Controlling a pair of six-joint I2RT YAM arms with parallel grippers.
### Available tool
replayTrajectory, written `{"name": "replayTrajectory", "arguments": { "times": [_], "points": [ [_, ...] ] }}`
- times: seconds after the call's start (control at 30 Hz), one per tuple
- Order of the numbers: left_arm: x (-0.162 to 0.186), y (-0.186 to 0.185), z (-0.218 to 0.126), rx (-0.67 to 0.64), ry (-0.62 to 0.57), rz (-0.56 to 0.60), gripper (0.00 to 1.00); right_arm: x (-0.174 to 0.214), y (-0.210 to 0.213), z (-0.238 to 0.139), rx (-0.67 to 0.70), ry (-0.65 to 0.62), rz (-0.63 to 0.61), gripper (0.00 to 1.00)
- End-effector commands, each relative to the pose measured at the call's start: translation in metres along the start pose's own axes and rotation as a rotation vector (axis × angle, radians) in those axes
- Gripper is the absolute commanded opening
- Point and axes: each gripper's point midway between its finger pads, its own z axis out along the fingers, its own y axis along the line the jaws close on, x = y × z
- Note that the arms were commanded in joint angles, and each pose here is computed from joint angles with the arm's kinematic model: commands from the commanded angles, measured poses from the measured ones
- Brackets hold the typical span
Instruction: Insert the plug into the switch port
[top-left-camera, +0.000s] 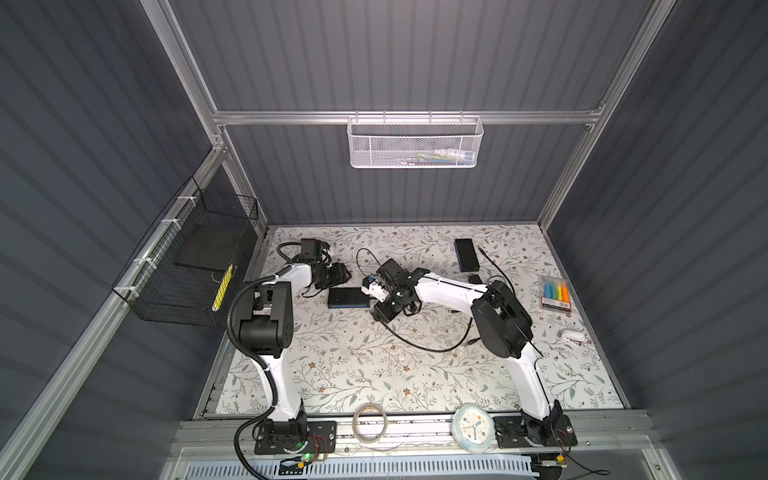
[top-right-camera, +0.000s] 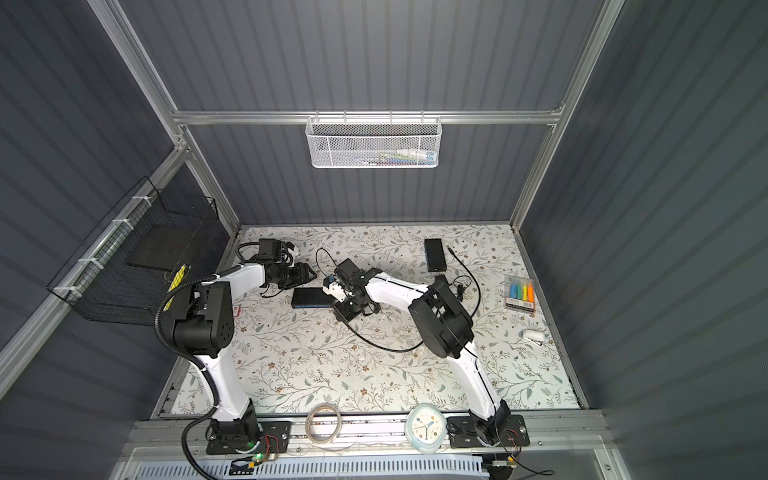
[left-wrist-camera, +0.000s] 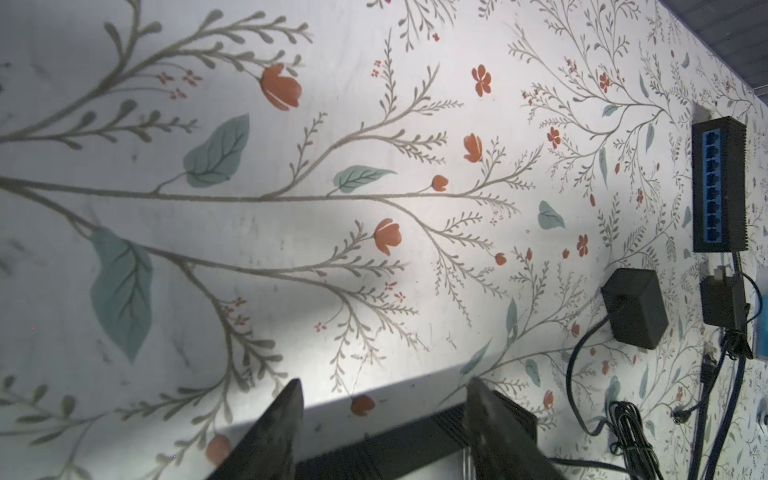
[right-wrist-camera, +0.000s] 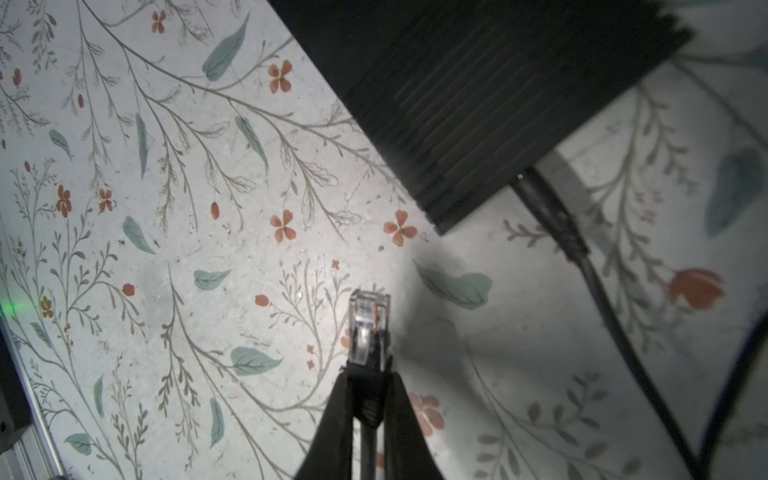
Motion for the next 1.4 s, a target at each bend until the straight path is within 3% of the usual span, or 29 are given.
{"name": "replayTrajectory", "arguments": {
  "times": [0.0,0.4,0.87,1.17,1.37],
  "points": [
    [0.008,-0.003,0.006,0.024,0.026,0.014,0.63,-0.019,0.024,0.002,-0.055,-0.036,-0.047,0.0],
    [0.025,-0.003,0.003,0.038,0.057,-0.005,0.61,-0.034,0.008,0.022,-0.038,-0.037,-0.056,0.0],
    [0.04,-0.008,-0.019,0.032,0.049,-0.036,0.57,-0.042,-0.029,0.012,0.032,-0.036,-0.079,0.0],
    [0.017,-0.011,-0.024,0.018,0.003,-0.014,0.57,-0.015,-0.035,0.0,0.108,0.04,-0.059,0.0],
    [0.008,-0.014,-0.016,0.043,-0.011,-0.006,0.57,-0.019,-0.033,-0.001,0.12,0.052,-0.004,0.0]
  ]
}}
